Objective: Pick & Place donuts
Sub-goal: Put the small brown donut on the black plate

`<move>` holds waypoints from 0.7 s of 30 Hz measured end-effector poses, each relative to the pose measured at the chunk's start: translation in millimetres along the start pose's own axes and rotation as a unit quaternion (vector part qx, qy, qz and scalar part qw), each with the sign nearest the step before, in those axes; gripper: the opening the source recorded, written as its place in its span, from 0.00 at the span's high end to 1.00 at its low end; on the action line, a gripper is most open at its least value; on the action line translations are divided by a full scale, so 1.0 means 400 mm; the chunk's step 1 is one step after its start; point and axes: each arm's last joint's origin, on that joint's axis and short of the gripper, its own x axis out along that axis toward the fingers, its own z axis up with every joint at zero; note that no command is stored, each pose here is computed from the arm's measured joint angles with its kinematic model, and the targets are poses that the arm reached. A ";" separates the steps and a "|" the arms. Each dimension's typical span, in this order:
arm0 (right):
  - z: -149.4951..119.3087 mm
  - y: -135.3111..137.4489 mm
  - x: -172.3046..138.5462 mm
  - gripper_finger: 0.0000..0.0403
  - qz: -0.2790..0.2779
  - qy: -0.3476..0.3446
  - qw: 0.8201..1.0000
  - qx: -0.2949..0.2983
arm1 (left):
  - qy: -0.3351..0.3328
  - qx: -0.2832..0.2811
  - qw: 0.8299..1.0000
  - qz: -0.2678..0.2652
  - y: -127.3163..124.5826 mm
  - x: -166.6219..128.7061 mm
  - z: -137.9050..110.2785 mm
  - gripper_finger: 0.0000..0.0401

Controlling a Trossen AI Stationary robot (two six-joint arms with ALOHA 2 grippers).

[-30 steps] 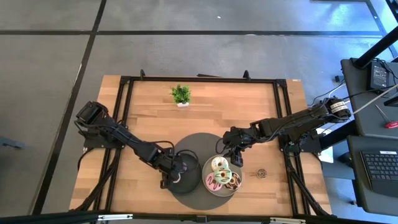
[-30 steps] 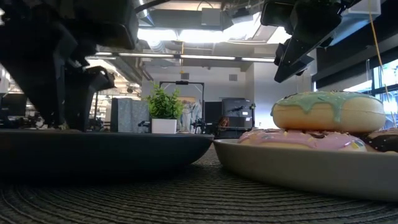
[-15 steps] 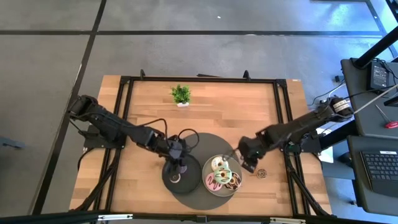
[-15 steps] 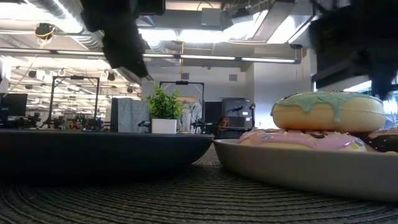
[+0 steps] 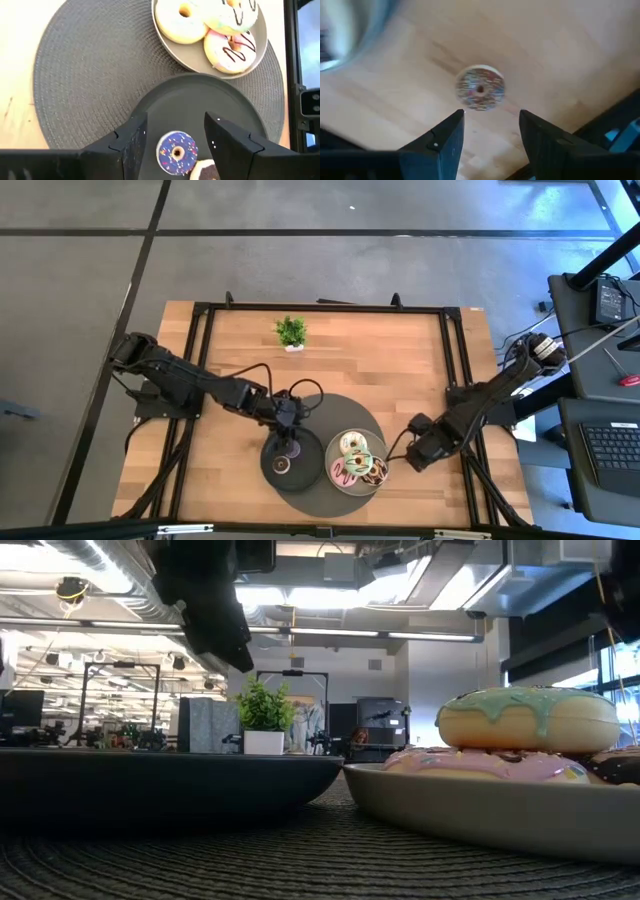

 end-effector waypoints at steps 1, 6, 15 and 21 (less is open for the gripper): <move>-0.002 -0.006 0.015 0.53 -0.001 0.005 1.000 0.009 | -0.002 -0.001 1.000 0.000 0.002 0.000 0.002 0.52; 0.003 -0.018 0.075 0.56 0.030 0.008 0.999 0.015 | -0.001 -0.005 1.000 -0.001 0.008 0.001 0.005 0.52; 0.009 -0.051 0.114 0.68 0.009 0.006 1.000 0.018 | -0.001 -0.006 1.000 -0.002 0.007 0.001 0.005 0.53; 0.009 -0.047 0.114 0.75 0.018 0.005 1.000 0.015 | -0.001 -0.006 1.000 -0.002 0.007 0.001 0.005 0.52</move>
